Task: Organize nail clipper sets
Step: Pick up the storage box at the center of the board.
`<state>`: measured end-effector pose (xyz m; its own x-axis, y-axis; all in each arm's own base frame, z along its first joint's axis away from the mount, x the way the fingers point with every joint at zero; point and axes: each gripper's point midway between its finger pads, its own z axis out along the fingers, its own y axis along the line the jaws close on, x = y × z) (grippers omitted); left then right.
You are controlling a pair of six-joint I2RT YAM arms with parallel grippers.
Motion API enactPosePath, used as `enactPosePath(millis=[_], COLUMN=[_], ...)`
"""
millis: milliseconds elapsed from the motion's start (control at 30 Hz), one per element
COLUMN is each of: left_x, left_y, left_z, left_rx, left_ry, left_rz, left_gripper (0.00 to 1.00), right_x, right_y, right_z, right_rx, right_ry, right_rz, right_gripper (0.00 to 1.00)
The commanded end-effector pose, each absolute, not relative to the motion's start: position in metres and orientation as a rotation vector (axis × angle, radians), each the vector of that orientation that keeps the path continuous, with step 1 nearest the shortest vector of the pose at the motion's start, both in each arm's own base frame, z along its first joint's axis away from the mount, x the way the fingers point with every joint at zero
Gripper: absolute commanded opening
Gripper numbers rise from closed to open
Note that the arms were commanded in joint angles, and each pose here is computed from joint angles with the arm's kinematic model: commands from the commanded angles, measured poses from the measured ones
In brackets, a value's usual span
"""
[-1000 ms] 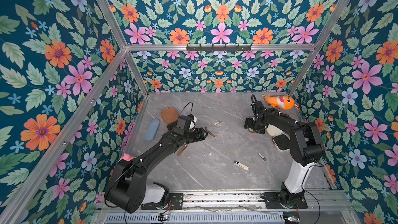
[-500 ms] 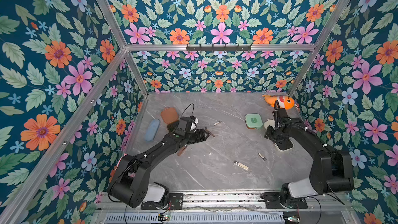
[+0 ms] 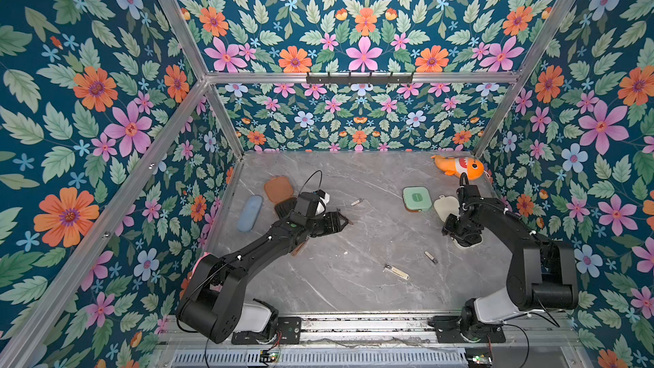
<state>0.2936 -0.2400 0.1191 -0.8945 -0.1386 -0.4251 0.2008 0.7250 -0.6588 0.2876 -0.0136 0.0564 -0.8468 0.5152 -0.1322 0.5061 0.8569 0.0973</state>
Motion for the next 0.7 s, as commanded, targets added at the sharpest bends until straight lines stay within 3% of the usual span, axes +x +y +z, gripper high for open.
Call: enactPosePath(millis=[0, 267, 667], left_x=[0.294, 0.296, 0.3], left_y=[-0.241, -0.244, -0.248], left_z=[0.121, 0.121, 0.119], left_rx=[0.051, 0.055, 0.059], left_ry=[2.466, 2.471, 2.479], left_rz=[-1.026, -1.03, -1.032], left_gripper=[0.67, 0.67, 0.67], right_x=[0.293, 0.302, 0.295], right_y=[-0.02, -0.028, -0.017], right_z=[0.056, 0.04, 0.029], right_rx=[0.77, 0.813, 0.838], right_ry=[2.882, 2.907, 2.904], right_rz=[0.047, 0.06, 0.15], right_gripper=[0.58, 0.56, 0.26])
